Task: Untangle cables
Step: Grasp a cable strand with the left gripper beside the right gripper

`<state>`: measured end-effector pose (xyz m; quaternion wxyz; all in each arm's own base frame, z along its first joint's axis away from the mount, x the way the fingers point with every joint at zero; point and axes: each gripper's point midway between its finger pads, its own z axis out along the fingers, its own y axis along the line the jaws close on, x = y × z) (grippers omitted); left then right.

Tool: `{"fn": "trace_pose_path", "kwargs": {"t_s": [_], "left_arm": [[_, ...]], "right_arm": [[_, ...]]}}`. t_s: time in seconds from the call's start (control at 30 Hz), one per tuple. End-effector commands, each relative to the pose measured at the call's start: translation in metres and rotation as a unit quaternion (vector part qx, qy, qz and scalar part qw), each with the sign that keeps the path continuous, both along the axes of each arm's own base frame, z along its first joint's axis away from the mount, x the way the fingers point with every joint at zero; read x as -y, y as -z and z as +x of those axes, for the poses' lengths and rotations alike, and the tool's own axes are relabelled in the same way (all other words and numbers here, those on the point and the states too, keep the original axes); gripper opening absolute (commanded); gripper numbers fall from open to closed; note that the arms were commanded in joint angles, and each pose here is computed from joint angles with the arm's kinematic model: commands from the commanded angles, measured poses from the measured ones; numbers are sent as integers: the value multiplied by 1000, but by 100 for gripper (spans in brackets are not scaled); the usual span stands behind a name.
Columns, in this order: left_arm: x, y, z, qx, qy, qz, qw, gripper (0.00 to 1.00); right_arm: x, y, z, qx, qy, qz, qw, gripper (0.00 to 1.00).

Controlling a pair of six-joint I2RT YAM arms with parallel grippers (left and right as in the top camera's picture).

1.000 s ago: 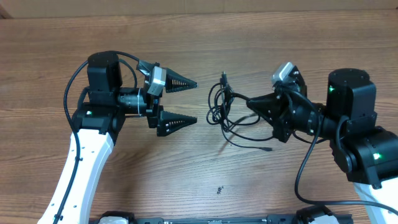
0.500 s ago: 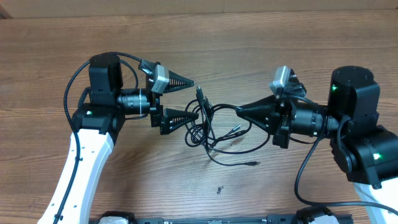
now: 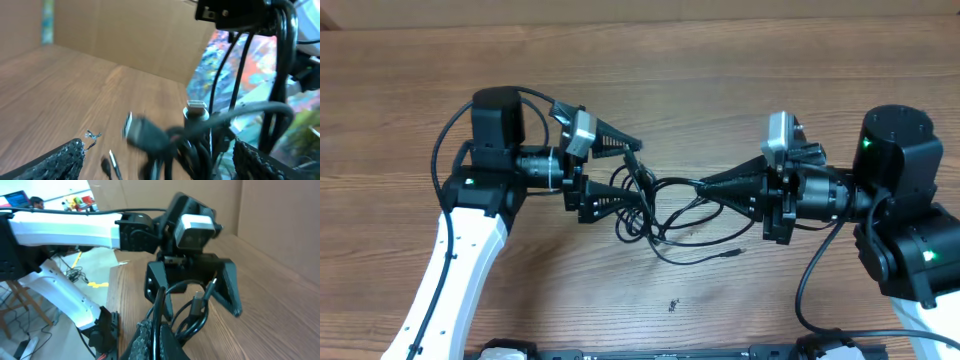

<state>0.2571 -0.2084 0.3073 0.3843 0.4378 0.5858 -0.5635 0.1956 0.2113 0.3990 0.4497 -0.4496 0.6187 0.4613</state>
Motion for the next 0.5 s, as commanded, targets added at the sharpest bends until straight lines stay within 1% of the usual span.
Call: {"fn": "trace_pose_path", "kwargs": {"t_s": [0.0, 0.07, 0.1, 0.17, 0.2, 0.23, 0.27, 0.3, 0.47], "left_arm": [[9, -7, -17, 16, 34, -12, 999, 94], [13, -7, -21, 16, 43, -12, 999, 92], [16, -7, -23, 15, 49, -12, 999, 86], [20, -7, -27, 16, 57, -12, 998, 66], [21, -7, -28, 16, 59, -12, 998, 52], [21, -7, -28, 16, 60, -12, 998, 36], [21, -7, -28, 16, 60, -12, 998, 17], [21, -7, -28, 16, 59, -12, 998, 4], [21, -7, -28, 16, 59, -12, 998, 4]], "right_arm": [[0, -21, -15, 28, -25, 18, 999, 4], [0, -21, -15, 30, -25, 18, 999, 4], [0, -21, -15, 31, -25, 18, 999, 4], [0, -21, -15, 32, -24, 18, 999, 4], [-1, -22, -15, 33, -24, 19, 999, 4], [-1, -22, -15, 34, -24, 19, 999, 4], [-1, -22, -15, 35, -24, 19, 999, 4], [0, -22, -14, 35, -23, 19, 999, 4], [0, -20, -11, 34, -12, 14, 999, 4]]}}
